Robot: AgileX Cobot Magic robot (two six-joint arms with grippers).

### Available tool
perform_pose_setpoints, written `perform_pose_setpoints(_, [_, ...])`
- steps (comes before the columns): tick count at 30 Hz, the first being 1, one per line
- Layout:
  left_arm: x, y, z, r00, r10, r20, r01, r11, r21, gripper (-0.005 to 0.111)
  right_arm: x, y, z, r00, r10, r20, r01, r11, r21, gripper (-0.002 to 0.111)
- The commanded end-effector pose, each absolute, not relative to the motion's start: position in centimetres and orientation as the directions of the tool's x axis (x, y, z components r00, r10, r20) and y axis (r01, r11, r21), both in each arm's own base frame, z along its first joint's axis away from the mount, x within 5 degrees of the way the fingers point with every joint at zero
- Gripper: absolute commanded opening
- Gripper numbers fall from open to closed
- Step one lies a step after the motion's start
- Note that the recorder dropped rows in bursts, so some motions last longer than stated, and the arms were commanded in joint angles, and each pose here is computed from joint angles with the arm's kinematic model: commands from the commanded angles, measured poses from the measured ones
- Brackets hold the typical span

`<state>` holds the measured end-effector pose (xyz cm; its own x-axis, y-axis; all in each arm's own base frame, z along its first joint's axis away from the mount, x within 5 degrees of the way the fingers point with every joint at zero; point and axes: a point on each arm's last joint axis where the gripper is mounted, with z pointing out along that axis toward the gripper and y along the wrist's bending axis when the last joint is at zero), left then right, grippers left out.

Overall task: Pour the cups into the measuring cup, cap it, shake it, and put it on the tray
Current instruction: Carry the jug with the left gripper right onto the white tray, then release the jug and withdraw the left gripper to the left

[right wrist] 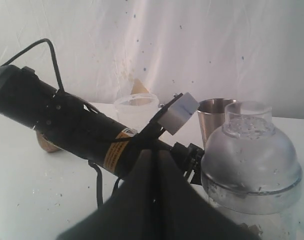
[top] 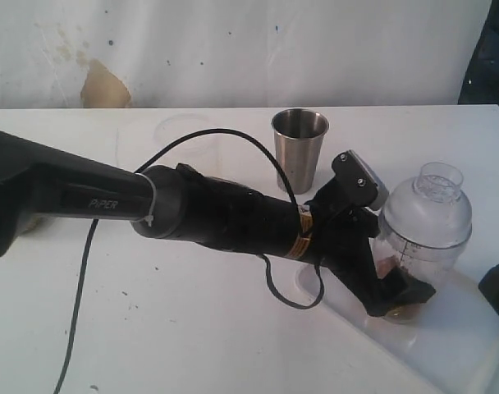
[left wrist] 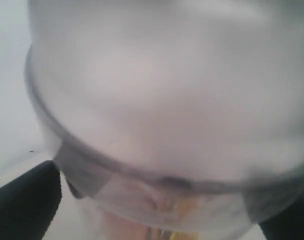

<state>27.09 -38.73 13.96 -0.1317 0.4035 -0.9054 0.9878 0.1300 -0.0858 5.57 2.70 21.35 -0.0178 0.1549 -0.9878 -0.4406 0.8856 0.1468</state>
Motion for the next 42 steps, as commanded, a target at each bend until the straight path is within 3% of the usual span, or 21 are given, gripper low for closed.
perform_pose_setpoints(1, [27.0,-38.5,14.4,-0.161,0.439,-0.884,0.984,0.139,-0.110,0.095,5.6,2.6,21.3,-0.006,0.162,-0.987,-0.430,0.891,0.149,0.000])
perform_pose_setpoints(10, [28.5,-35.4,15.8,-0.353,0.482,-0.802,0.934,0.228,-0.274,0.094,5.6,2.6,21.3,-0.006,0.162,-0.987,-0.430,0.891,0.149,0.000])
perform_pose_setpoints(17, [27.7,-31.7,16.8,-0.414,0.479,-0.774,0.906,0.302,-0.298,0.089,5.6,2.6,21.4,-0.002,0.164,-0.986,-0.430,0.891,0.149,0.000])
perform_pose_setpoints(18, [27.5,-31.1,17.1,-0.421,0.478,-0.771,0.901,0.322,-0.292,0.083,5.6,2.6,21.4,-0.002,0.164,-0.986,-0.430,0.891,0.149,0.000])
perform_pose_setpoints(21, [27.3,-27.9,17.8,-0.441,0.475,-0.761,0.875,0.417,-0.246,0.044,5.6,2.6,21.3,-0.004,0.163,-0.987,-0.430,0.891,0.149,0.000])
perform_pose_setpoints(23, [27.5,-25.8,18.2,-0.467,0.459,-0.756,0.853,0.459,-0.248,0.008,5.6,2.6,21.3,-0.006,0.162,-0.987,-0.430,0.891,0.149,0.000])
perform_pose_setpoints(24, [27.6,-25.0,18.3,-0.477,0.450,-0.755,0.845,0.472,-0.252,0.001,5.6,2.6,21.3,-0.007,0.162,-0.987,-0.430,0.891,0.149,0.000])
perform_pose_setpoints(28, [28.8,-20.2,18.7,-0.621,0.312,-0.719,0.708,0.618,-0.342,0.000,5.6,2.6,21.3,-0.010,0.161,-0.987,-0.430,0.890,0.149,0.000])
perform_pose_setpoints(30, [29.2,-16.3,18.9,-0.677,0.197,-0.709,0.585,0.729,-0.356,0.000,5.6,2.6,21.2,-0.015,0.158,-0.987,-0.430,0.890,0.149,0.000])
perform_pose_setpoints(31, [29.3,-13.7,19.1,-0.700,0.089,-0.709,0.457,0.818,-0.349,0.000,5.6,2.6,21.2,-0.015,0.158,-0.987,-0.430,0.890,0.149,0.000])
perform_pose_setpoints(34, [28.0,-9.4,20.1,-0.661,-0.031,-0.749,0.246,0.935,-0.256,0.000,5.6,2.6,21.2,-0.015,0.158,-0.987,-0.430,0.890,0.149,0.000])
perform_pose_setpoints(36, [26.6,-8.5,22.1,-0.564,-0.108,-0.819,0.243,0.926,-0.290,0.000,5.6,2.6,21.2,-0.015,0.158,-0.987,-0.430,0.890,0.149,0.000])
perform_pose_setpoints(38, [24.9,-6.6,24.0,-0.328,-0.298,-0.896,0.136,0.924,-0.357,0.000,5.6,2.6,21.2,-0.016,0.162,-0.987,-0.430,0.890,0.153,0.000])
perform_pose_setpoints(40, [22.9,-4.9,23.8,-0.213,-0.249,-0.945,0.033,0.964,-0.262,0.000,5.6,2.6,21.2,-0.022,0.164,-0.986,-0.430,0.889,0.157,0.000])
perform_pose_setpoints(42, [21.2,-4.1,24.0,-0.175,-0.237,-0.956,0.011,0.970,-0.243,0.000,5.6,2.6,21.2,-0.020,0.165,-0.986,-0.430,0.889,0.157,0.000])
